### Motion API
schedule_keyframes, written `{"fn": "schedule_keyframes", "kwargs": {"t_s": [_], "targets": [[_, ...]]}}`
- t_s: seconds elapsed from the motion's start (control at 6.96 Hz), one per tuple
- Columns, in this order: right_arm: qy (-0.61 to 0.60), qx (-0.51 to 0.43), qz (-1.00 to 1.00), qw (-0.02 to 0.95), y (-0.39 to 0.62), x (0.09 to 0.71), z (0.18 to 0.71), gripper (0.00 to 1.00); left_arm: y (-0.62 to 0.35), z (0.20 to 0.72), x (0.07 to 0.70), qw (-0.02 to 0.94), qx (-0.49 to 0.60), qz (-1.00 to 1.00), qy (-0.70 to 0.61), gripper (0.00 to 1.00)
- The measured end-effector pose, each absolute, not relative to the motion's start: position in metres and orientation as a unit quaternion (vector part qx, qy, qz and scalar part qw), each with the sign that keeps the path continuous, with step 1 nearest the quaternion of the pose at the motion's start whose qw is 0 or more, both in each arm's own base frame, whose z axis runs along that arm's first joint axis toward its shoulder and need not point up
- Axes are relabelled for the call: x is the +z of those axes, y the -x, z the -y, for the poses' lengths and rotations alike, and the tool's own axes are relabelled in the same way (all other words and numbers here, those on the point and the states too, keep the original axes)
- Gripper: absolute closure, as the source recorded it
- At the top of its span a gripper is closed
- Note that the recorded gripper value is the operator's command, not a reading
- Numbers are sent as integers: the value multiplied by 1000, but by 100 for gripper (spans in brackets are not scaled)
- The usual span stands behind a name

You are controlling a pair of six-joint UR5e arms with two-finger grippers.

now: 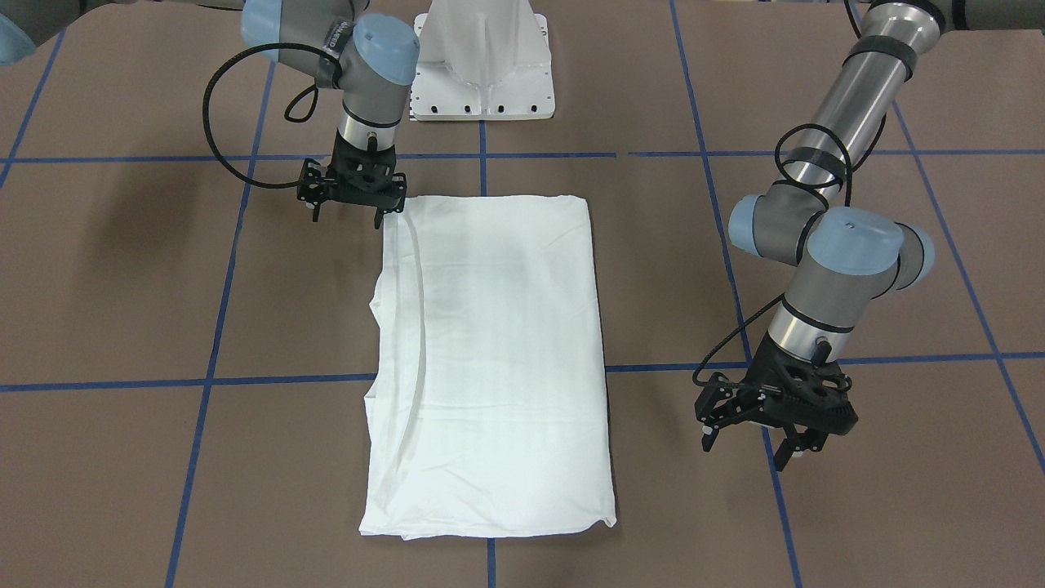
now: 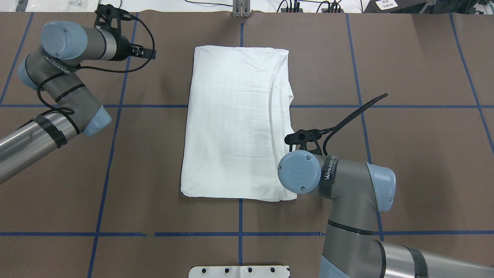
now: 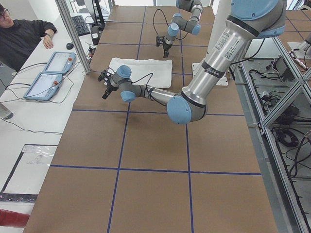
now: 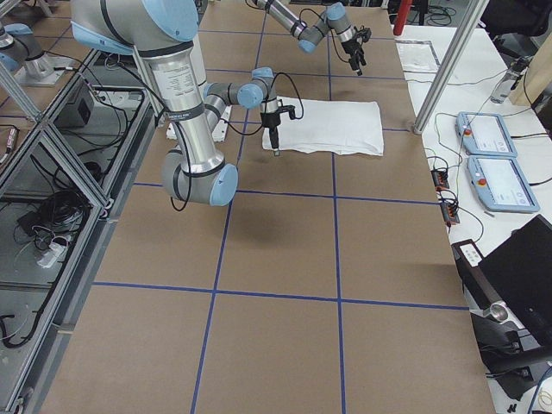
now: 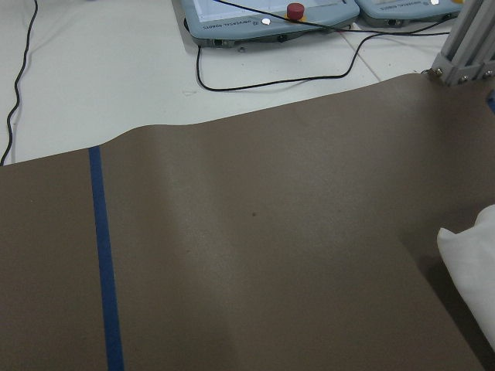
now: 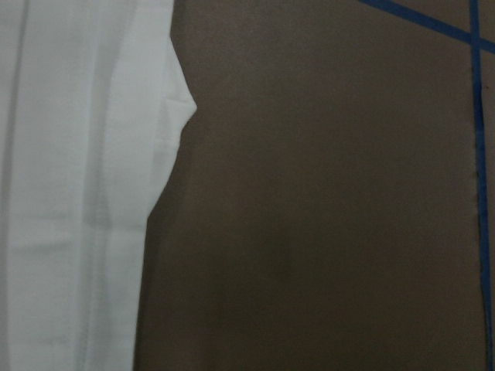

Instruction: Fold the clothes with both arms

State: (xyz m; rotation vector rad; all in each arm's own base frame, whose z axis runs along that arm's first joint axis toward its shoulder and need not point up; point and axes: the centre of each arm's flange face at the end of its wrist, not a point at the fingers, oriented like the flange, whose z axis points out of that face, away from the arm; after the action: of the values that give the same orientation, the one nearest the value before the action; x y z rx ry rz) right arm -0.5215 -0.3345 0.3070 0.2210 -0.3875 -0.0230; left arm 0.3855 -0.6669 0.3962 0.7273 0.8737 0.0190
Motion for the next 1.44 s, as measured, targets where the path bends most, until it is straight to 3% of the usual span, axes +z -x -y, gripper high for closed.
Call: {"fn": "schedule_keyframes", "kwargs": {"t_s": [0.58,1.01,1.44], "targets": [[-147,-1,281,948,519,265,346,0,-390,663,394,841,6,-419,-341,0],[-166,21,314,935,561,248,388,0,-392,662,392,840,6,-421,-341,0],[-168,27,272,947,581,272,415,0,-392,661,391,840,5,-423,-341,0]]}}
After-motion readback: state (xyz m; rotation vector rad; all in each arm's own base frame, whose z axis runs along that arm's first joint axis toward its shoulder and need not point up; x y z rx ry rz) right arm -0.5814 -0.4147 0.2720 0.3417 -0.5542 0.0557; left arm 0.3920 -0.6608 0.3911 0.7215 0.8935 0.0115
